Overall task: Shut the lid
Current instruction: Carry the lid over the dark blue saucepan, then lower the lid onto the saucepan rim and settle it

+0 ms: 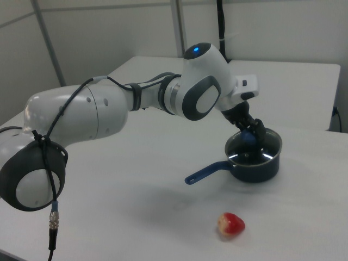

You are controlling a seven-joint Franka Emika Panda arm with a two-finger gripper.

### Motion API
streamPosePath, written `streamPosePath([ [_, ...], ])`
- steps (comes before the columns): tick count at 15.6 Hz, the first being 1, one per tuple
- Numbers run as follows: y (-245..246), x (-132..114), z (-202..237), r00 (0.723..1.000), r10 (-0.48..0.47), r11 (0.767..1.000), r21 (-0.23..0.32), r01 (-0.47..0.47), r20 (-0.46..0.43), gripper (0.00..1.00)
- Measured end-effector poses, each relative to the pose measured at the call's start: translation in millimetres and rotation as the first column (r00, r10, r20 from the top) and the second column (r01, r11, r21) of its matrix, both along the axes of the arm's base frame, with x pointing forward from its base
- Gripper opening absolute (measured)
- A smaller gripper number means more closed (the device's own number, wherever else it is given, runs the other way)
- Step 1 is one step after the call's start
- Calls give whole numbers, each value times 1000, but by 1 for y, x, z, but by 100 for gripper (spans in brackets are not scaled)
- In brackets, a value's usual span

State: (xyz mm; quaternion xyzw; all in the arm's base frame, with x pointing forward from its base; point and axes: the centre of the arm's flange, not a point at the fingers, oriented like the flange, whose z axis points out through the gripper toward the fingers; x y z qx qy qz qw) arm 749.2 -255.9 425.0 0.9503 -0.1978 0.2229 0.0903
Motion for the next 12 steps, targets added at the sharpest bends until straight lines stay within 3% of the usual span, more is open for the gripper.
streamPosePath([
  [12, 2, 3, 7, 1000, 2, 1000, -6, -2, 16, 66],
])
